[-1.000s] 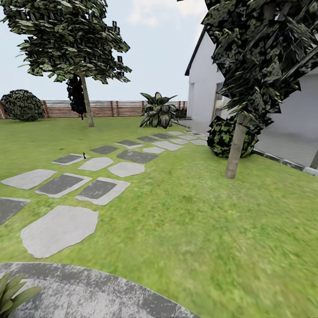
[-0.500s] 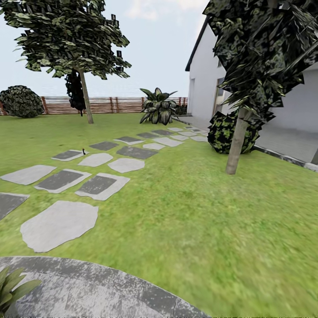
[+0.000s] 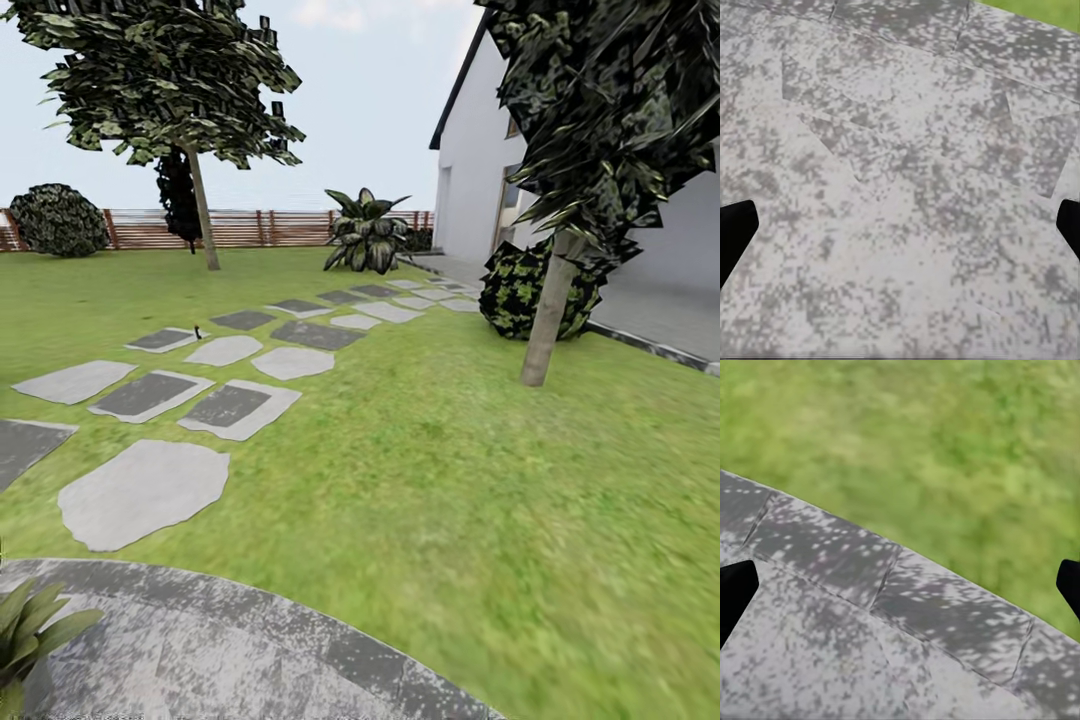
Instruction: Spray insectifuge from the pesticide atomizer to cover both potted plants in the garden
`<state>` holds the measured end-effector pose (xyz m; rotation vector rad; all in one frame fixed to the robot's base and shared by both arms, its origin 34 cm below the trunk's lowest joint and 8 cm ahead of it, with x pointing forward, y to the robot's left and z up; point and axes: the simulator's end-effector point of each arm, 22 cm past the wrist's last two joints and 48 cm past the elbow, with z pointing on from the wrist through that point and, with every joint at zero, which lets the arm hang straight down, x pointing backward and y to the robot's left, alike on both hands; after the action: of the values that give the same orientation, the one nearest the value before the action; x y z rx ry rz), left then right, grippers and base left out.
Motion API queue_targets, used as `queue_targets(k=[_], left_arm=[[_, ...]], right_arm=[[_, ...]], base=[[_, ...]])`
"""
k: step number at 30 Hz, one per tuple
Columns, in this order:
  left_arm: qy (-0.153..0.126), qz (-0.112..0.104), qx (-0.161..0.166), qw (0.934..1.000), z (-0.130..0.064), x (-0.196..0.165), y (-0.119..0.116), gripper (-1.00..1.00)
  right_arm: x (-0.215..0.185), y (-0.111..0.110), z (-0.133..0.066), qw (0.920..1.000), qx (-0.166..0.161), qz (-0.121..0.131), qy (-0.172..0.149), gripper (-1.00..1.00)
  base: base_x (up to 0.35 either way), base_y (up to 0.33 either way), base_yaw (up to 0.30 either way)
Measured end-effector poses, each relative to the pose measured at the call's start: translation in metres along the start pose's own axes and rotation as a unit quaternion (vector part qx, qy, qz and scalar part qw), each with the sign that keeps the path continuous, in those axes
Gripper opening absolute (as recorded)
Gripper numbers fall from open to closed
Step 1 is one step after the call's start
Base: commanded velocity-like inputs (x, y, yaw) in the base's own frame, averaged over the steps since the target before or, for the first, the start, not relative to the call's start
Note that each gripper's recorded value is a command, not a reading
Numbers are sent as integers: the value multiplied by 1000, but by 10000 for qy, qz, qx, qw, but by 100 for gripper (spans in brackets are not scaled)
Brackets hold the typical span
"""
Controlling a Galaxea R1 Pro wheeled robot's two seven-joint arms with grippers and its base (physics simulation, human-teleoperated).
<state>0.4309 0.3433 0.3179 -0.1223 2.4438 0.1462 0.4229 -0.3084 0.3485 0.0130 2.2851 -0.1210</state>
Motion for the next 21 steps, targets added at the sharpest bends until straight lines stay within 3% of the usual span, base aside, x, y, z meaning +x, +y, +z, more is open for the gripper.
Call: queue_targets(k=[11,21], left_arm=[[83,11,-17,10000,16,27,0,100],[154,23,-25,9999,16,33,0,100]], right_arm=[[29,2,12,10000,-3,-8,84,100],[35,2,11,9999,-5,-15,163,100]], base=[[0,0,84],[3,0,84]])
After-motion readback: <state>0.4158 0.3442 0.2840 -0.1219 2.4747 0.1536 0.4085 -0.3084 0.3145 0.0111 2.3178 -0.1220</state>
